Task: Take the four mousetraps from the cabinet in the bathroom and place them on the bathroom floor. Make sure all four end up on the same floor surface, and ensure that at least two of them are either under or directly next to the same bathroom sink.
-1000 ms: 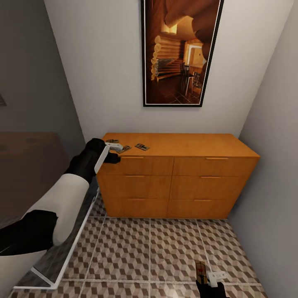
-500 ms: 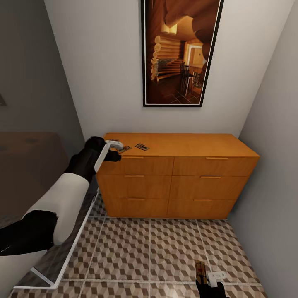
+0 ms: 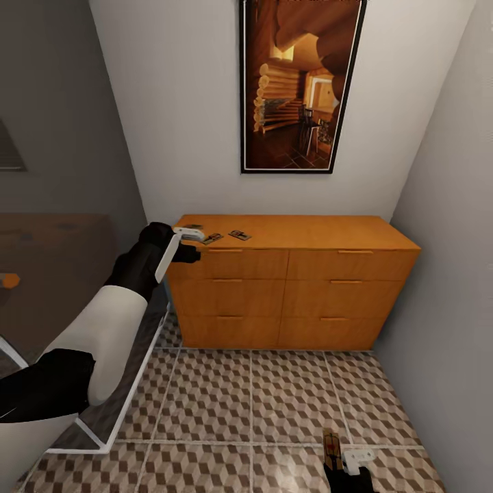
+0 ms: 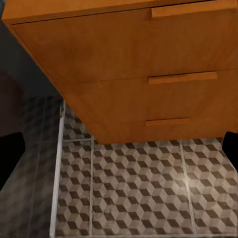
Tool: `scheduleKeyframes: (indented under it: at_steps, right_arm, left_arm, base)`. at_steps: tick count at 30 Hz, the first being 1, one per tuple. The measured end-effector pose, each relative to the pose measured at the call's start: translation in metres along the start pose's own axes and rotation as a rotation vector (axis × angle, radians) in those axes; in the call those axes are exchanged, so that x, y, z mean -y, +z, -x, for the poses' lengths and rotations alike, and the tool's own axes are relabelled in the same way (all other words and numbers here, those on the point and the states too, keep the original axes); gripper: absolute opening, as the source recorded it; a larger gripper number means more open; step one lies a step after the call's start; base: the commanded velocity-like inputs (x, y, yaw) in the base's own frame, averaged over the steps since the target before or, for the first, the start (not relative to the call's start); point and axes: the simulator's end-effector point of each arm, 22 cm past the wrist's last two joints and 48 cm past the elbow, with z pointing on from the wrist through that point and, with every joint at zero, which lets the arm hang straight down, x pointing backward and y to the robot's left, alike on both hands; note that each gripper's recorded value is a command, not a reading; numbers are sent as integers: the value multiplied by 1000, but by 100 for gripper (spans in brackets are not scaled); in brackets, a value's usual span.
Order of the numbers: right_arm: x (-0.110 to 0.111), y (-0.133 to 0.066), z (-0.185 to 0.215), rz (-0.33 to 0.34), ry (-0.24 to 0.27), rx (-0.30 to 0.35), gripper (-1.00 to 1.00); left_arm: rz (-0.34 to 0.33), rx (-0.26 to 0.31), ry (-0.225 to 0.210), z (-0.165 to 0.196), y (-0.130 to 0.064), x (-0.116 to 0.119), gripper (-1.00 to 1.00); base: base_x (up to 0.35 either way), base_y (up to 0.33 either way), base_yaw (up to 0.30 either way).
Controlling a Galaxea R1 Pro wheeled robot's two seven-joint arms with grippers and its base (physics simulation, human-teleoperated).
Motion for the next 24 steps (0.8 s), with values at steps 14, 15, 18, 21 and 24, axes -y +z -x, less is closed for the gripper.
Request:
scheduleKeyframes:
  at_steps: [14,15,18,21,24]
  right_arm:
    - [0,0,0,0,0,1,-100]
    - [0,0,0,0,0,1,-100]
    - [-1,0,0,1,1,1,-100]
    - [-1,0,0,1,1,1,-100]
    - [-4,0,0,5,1,1,-100]
  left_arm:
    - [-6,0,-3,0,-1,2,100]
    - [-9,2,-4,1,-1,3,100]
    - [-15,4,-11,2,-2,4,100]
    - [-21,3,-21,2,-2,4,100]
    - [-26,8,-36,12,-5,2,100]
  base:
    - [-72,15,0]
    - [-1,0,0]
    - [0,0,0]
    - [0,0,0]
    - [0,0,0]
